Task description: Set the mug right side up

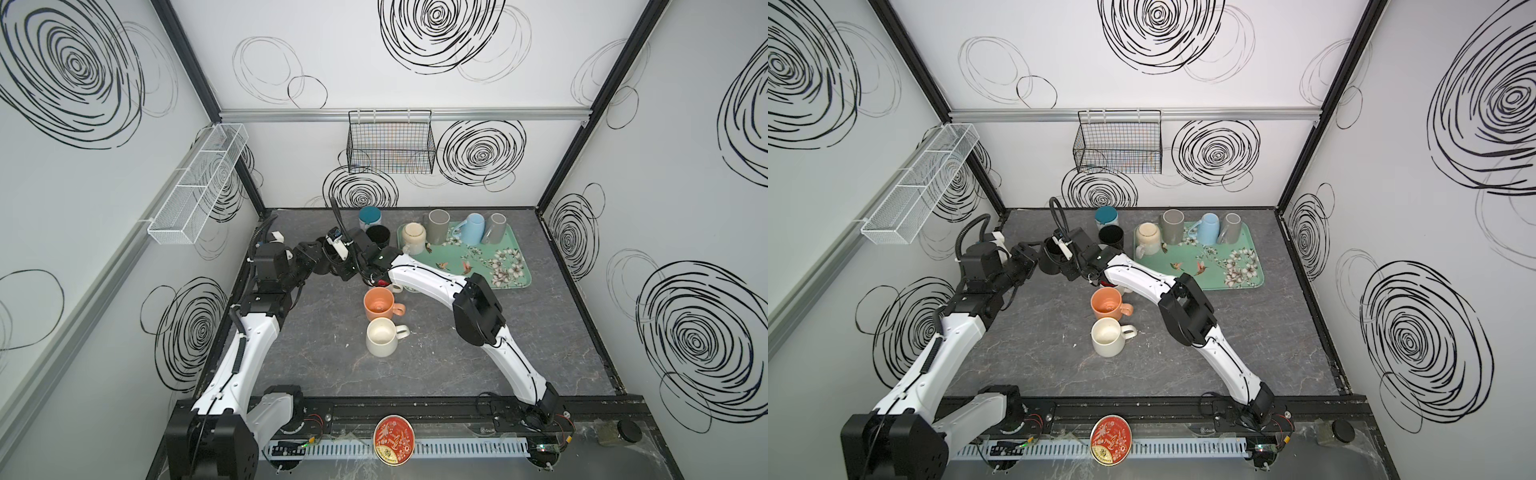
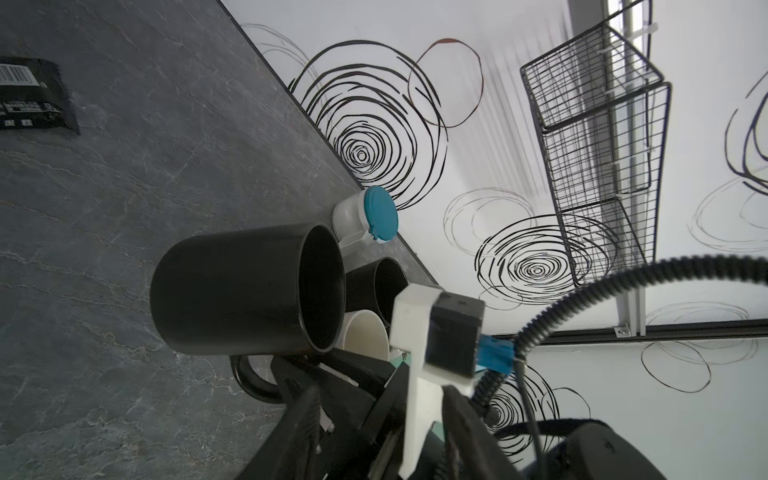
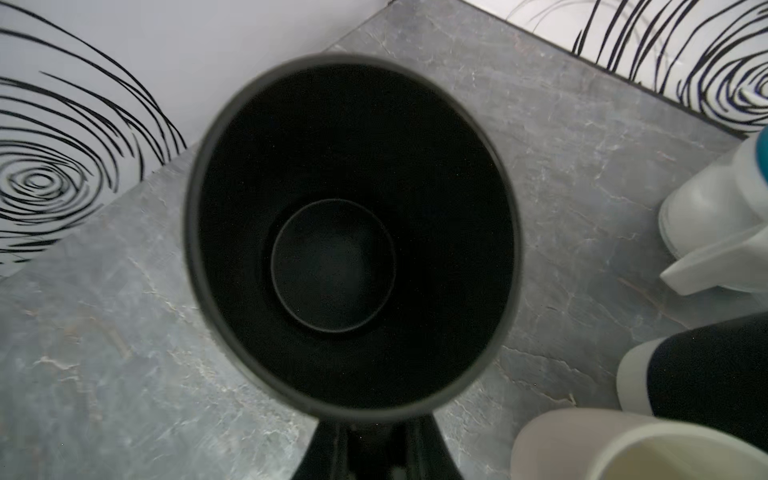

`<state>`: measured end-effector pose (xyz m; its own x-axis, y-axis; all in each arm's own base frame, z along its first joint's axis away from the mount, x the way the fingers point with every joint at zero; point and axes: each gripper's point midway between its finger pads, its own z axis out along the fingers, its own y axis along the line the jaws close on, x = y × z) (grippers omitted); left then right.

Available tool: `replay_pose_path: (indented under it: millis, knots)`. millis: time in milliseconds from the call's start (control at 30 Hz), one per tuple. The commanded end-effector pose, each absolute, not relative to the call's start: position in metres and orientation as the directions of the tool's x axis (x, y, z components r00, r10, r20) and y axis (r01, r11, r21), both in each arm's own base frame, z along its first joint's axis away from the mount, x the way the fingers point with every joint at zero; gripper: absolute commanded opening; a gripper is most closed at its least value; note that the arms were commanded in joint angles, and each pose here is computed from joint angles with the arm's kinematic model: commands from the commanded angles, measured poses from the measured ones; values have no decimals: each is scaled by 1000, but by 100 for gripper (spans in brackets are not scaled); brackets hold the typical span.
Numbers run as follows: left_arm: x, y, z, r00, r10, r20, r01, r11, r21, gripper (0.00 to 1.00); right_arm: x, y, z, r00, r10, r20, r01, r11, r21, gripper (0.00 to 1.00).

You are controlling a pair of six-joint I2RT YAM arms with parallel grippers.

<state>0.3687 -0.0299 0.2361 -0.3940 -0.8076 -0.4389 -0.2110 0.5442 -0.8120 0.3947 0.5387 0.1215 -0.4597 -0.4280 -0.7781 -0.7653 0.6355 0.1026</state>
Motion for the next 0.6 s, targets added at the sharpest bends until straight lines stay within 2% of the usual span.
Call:
replay_pose_path:
  millis: [0, 233, 567]
  knots:
    - [378, -26, 235, -371, -821, -434, -201, 528, -826, 50, 431, 548, 184, -319, -316, -894, -775, 630, 54, 0]
    - [381, -26, 234, -384, -812, -441, -212, 542, -813, 49, 449, 555, 196, -194, -307, -932, -858, 514, 9, 0]
    - [374, -25, 216, -389, -815, -430, -239, 540, -807, 49, 456, 548, 204, -163, -290, -943, -903, 428, 24, 0]
